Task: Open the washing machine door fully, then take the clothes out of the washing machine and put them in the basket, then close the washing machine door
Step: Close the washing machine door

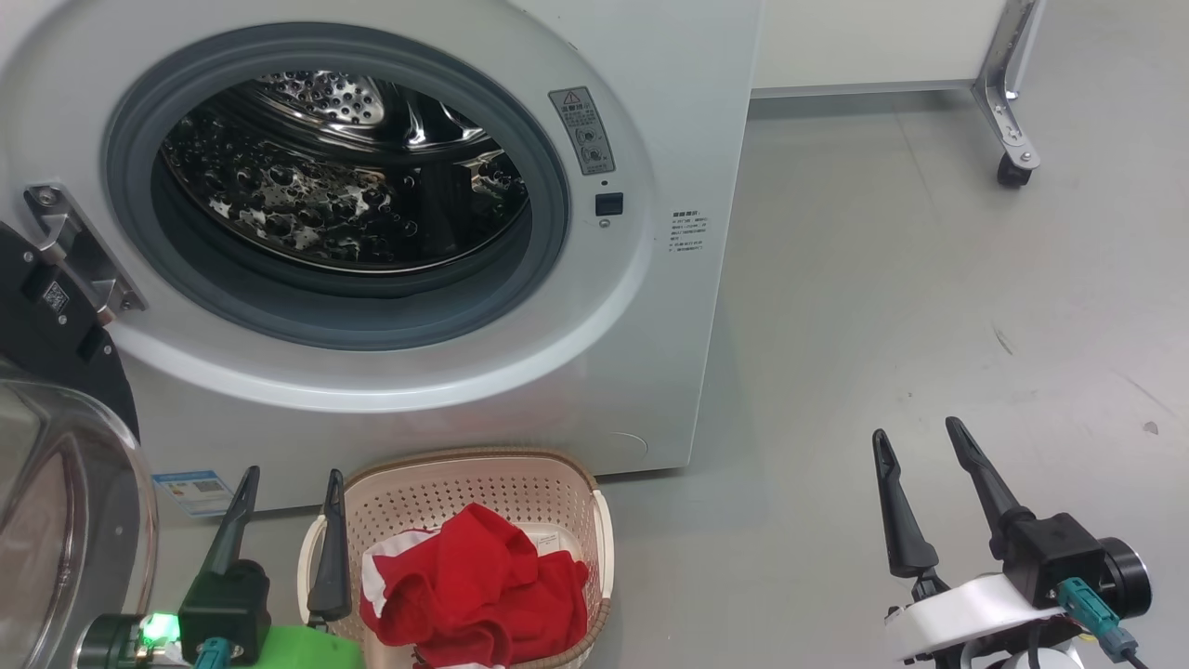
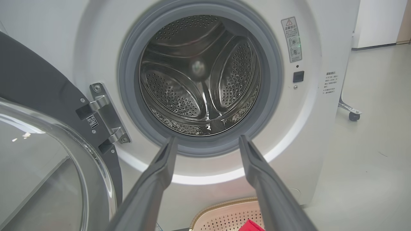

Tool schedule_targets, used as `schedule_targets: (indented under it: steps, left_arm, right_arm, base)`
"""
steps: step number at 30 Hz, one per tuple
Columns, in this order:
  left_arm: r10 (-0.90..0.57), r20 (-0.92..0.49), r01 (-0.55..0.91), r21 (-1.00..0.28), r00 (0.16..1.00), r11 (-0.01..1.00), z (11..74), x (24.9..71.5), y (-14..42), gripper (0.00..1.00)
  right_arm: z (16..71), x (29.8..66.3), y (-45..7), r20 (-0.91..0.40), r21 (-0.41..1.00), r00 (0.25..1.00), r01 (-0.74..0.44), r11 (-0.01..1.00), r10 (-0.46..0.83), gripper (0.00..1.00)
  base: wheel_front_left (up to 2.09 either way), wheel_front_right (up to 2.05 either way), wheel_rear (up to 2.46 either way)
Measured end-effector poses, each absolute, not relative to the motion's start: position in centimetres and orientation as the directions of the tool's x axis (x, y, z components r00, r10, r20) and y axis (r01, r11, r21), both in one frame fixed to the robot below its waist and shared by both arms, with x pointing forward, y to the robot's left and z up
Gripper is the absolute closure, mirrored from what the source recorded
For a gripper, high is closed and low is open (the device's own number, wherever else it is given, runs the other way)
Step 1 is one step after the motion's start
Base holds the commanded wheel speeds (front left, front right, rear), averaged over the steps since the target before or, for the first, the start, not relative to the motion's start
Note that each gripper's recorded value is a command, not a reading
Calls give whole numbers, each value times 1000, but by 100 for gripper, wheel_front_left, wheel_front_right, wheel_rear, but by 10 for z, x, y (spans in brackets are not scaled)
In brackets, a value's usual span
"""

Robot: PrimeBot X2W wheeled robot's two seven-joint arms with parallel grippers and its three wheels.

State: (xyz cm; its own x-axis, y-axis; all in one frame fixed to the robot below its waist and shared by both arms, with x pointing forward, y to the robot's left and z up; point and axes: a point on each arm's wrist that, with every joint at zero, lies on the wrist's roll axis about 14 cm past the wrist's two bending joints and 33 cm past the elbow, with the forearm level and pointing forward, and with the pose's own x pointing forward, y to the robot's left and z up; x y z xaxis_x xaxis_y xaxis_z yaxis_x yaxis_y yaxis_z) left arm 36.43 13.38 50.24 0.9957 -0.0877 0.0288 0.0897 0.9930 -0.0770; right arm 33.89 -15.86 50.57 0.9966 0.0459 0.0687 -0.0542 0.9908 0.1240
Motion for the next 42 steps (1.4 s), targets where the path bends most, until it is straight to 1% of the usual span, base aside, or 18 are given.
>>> schedule_targets:
  steps: [14,19,26,42]
  left_arm:
    - [-84,17,85,-64,996,994,505,361,135,0]
    - [-84,36,86,-58,996,995,511,362,135,0]
    - [-84,44,84,-6,995,996,515,362,137,0]
    - [-75,36,74,5,997,997,516,358,140,0]
  right_arm:
    - [504,339,-158,61,124,997,-50,991,43,0]
    - [503,339,-158,59,124,997,-52,991,45,0]
    - [504,340,-158,61,124,997,-53,991,45,0]
    - [504,342,-157,57,121,997,-51,991,44,0]
  base:
    - [0,0,0]
    - [0,0,0]
    - [-5,5,0]
    - [-51,48,3]
